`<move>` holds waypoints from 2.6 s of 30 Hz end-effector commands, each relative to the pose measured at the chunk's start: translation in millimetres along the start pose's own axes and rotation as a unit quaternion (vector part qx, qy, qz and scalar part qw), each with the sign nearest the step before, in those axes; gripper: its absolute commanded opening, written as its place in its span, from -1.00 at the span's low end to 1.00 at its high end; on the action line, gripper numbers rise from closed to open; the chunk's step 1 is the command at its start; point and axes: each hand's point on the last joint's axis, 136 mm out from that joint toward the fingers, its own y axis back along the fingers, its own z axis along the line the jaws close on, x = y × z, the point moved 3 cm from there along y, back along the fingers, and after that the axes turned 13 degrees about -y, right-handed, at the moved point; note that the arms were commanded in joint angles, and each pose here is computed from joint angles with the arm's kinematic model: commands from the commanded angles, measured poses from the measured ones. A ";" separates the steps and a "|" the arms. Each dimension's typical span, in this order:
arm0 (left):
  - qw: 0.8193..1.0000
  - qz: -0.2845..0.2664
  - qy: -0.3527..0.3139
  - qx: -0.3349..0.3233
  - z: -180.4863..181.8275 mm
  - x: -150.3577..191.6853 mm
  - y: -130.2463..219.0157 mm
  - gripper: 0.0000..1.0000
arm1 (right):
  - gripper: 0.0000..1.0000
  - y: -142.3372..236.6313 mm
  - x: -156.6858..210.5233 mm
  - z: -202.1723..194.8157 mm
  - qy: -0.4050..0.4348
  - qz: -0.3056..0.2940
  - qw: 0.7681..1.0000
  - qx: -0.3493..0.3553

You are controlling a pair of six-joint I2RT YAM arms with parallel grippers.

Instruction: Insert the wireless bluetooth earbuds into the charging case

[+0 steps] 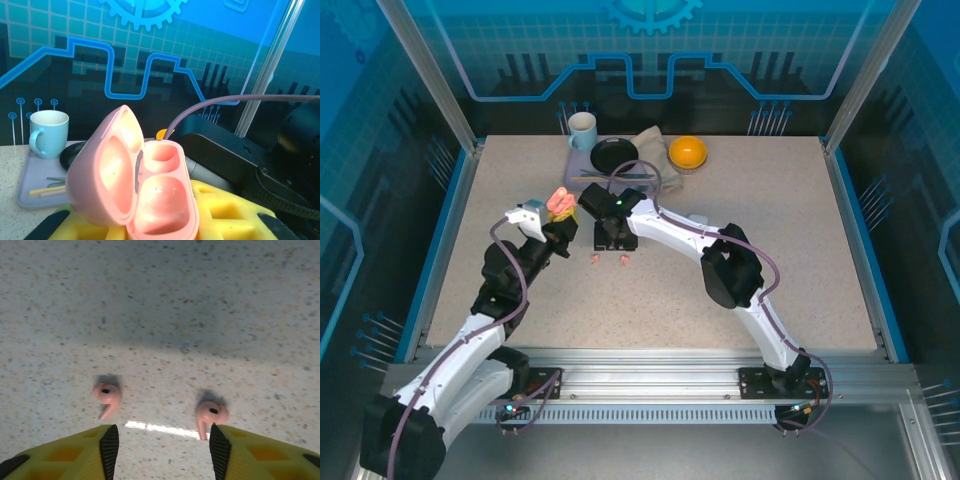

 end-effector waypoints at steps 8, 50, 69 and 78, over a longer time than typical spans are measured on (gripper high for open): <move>0.999 -0.011 -0.013 0.033 -6.6 -10.3 -7.5 -1.00 | 0.08 -17.6 10.2 -45.1 -0.059 0.000 0.993 0.105; 0.998 -0.006 -0.015 0.056 -12.4 -8.3 -11.8 -1.00 | -0.25 -58.9 13.1 -43.4 -0.147 0.037 0.985 0.082; 0.996 -0.001 -0.013 0.092 -21.8 -8.7 -14.1 -1.00 | -0.47 -12.5 -14.1 -63.1 -0.158 -0.026 0.986 0.054; 0.984 0.006 0.002 0.180 -44.1 -3.5 -22.4 -1.00 | -0.47 32.7 -42.7 -113.6 -0.162 -0.073 0.983 0.035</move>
